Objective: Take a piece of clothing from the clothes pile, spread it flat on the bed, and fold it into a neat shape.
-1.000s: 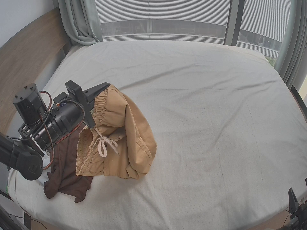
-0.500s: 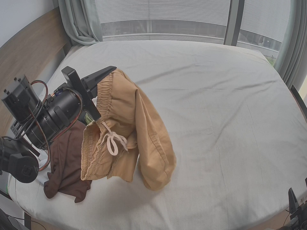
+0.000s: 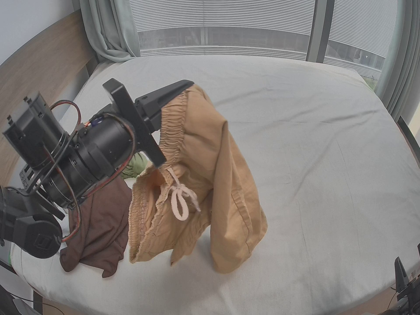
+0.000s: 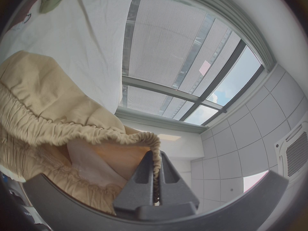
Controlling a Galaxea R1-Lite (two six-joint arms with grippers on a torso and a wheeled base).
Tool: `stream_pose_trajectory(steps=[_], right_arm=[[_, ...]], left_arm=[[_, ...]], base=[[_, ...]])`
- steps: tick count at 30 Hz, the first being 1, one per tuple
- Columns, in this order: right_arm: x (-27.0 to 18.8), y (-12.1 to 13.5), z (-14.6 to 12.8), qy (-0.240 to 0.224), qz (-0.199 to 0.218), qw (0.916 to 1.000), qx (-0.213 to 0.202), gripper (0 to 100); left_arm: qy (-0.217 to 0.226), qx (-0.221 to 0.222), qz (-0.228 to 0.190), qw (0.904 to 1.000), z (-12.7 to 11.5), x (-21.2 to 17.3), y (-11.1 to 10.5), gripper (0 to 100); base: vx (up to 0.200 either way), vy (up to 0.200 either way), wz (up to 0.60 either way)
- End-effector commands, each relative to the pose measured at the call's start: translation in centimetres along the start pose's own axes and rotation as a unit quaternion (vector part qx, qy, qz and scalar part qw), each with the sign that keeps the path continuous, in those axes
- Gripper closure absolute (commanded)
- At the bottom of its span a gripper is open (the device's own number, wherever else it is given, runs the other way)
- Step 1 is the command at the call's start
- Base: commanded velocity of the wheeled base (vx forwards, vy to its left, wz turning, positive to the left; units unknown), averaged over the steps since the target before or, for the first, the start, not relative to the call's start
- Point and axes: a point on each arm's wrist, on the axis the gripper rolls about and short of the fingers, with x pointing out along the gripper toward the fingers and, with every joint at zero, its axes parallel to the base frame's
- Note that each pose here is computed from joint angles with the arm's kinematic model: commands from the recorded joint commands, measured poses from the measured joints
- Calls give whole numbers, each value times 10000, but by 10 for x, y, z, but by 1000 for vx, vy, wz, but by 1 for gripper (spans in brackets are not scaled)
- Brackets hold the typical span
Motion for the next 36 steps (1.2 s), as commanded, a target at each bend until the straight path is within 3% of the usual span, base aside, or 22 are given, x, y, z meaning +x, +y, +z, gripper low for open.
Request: stream_pose_trajectory(steps=[1, 7, 18, 30, 36], right_arm=[[0, 0, -5, 6, 6, 10000, -1, 0], [0, 0, -5, 6, -2, 10000, 7, 0], [0, 0, -5, 6, -9, 10000, 7, 0], [0, 0, -5, 6, -2, 10000, 7, 0], [0, 0, -5, 6, -2, 10000, -1, 0]], left_arm=[[252, -101, 47, 9996, -11, 15, 9, 100], [544, -210, 97, 9982, -24, 40, 26, 100], [1009, -348, 9, 9943, -50, 75, 35, 100], [1399, -413, -341, 9887, -76, 85, 17, 100], [1414, -705, -523, 9860, -78, 82, 2, 100]], base=[[0, 0, 0], [0, 0, 0], [0, 0, 0], [0, 0, 0], [0, 0, 0]])
